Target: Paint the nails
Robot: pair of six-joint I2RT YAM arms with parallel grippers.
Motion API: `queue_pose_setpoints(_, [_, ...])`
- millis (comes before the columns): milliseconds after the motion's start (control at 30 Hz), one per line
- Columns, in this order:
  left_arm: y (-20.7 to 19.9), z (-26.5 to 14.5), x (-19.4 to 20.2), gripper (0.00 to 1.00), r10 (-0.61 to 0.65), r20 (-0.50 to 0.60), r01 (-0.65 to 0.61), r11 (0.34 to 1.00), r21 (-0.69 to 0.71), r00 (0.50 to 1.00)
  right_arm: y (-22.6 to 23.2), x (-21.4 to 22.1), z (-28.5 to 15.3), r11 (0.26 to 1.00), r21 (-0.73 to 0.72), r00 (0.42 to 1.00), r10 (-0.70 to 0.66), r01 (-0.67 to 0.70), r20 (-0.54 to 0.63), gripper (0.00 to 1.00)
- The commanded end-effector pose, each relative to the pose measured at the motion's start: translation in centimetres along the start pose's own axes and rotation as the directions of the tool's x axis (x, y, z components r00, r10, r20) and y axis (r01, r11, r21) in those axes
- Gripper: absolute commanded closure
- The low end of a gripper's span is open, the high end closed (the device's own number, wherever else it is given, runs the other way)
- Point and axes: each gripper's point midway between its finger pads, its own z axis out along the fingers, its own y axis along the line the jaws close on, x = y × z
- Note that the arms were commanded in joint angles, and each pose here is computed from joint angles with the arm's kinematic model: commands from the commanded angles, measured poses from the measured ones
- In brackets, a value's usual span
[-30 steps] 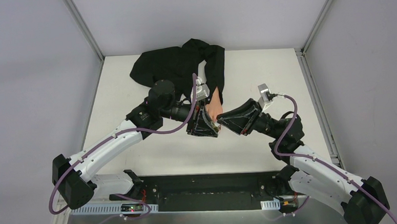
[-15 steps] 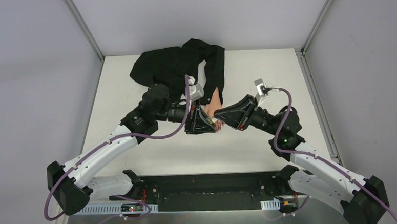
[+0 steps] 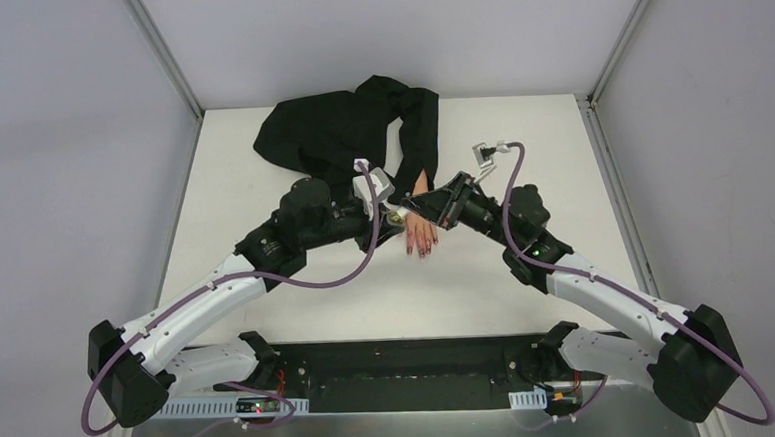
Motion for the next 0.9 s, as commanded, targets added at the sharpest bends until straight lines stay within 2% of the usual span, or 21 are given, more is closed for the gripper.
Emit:
queue_pose_setpoints(0, [4.6,-1.2,0.4,1.0,0.138,-0.039,-0.143,0.957,-0.251,0.99,-0.3,-2.5,1.9,0.984,0.047,0.981,0.165,-0.17,0.099,1.0])
queue_pose_setpoints(133, [5.6,-1.1,1.6,1.0,0.212,-0.105,-0.234,0.926,-0.297,0.972,-3.0,-2.0,3.3,0.94,0.155,0.949,0.285,-0.305,0.136,1.0])
queue_pose_setpoints(367, [7.2,-0.6,4.4,1.0,0.302,-0.255,-0.379,0.857,-0.349,0.919,-5.7,-0.9,4.6,0.87,0.25,0.9,0.374,-0.425,0.225,1.0])
queue_pose_setpoints(600, [7.5,0.0,6.3,1.0,0.367,-0.357,-0.483,0.813,-0.326,0.859,-6.2,-1.2,4.5,0.853,0.242,0.872,0.389,-0.462,0.296,1.0])
queue_pose_setpoints(733, [7.6,0.2,6.8,1.0,0.382,-0.382,-0.507,0.802,-0.315,0.842,-6.5,-1.3,3.9,0.851,0.247,0.868,0.379,-0.463,0.32,0.99])
queue_pose_setpoints(767, [7.6,0.3,6.8,1.0,0.381,-0.38,-0.506,0.803,-0.316,0.843,-6.6,-1.4,3.6,0.852,0.247,0.867,0.376,-0.462,0.327,0.93])
queue_pose_setpoints(867, [7.3,0.3,6.5,1.0,0.376,-0.365,-0.493,0.811,-0.315,0.852,-6.6,-1.8,2.8,0.862,0.25,0.872,0.344,-0.44,0.35,0.58])
